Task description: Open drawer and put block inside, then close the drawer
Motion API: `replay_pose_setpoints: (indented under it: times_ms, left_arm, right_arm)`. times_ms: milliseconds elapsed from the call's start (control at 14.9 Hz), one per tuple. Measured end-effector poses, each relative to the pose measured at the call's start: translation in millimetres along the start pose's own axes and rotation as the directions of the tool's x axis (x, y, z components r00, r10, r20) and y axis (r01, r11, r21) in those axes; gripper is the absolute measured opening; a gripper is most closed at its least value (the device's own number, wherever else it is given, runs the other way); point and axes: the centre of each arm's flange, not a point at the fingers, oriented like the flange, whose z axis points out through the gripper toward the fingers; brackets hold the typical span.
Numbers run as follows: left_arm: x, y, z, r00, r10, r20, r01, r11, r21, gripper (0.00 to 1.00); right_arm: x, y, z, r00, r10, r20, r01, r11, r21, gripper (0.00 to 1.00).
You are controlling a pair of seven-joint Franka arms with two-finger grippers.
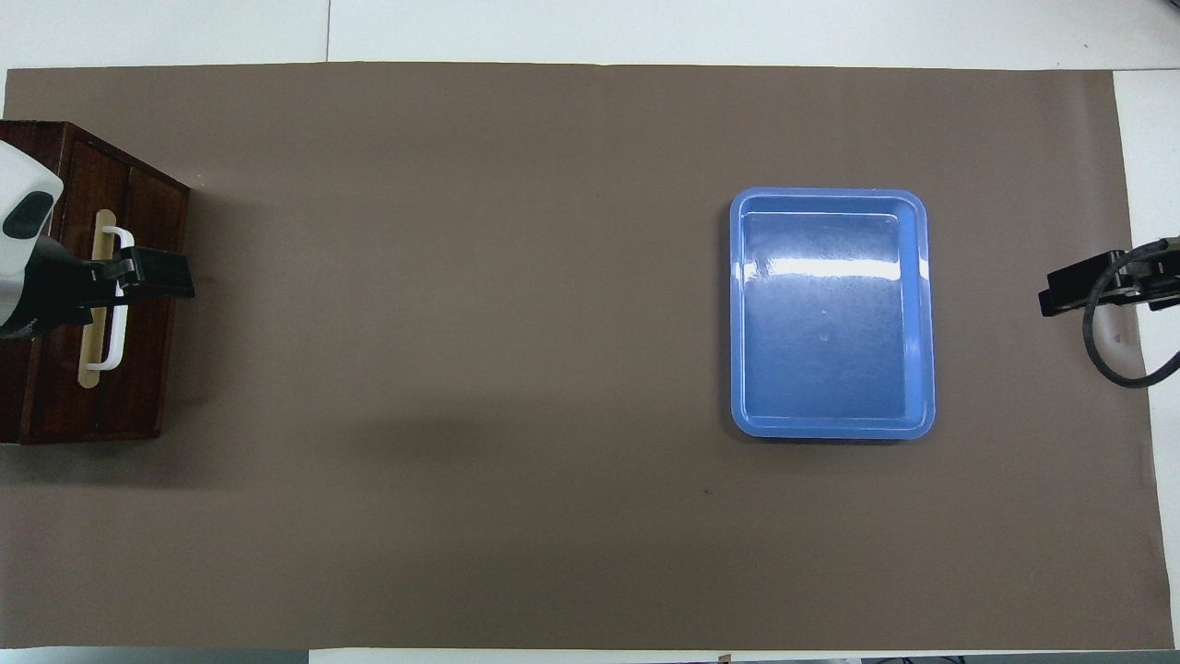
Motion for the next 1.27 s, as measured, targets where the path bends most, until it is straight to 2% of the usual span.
replay_pose_setpoints:
  times_ms: [335,805,1275]
  left_arm:
    - [0.2,17.4,-18.2,0.997,0.061,-0.036,-0.062,0.998,-0.013,1.0]
    - [-10.9,50.2,-17.5,0.992,0.126,-0.028,-0.127,0.992,-0.019,1.0]
    - [-11.7,37.4,-34.9,0.994,0.109,0.005,-0.109,0.994,-0.012,1.0]
  right_arm:
    - [0.0,0.0,0.0,1.0,0.0,0.0,0.0,1.0,0.0,1.0]
    - [0.0,0.0,0.0,1.0,0.0,0.0,0.0,1.0,0.0,1.0]
    - [0.0,0.0,0.0,1.0,0.0,0.0,0.0,1.0,0.0,1.0]
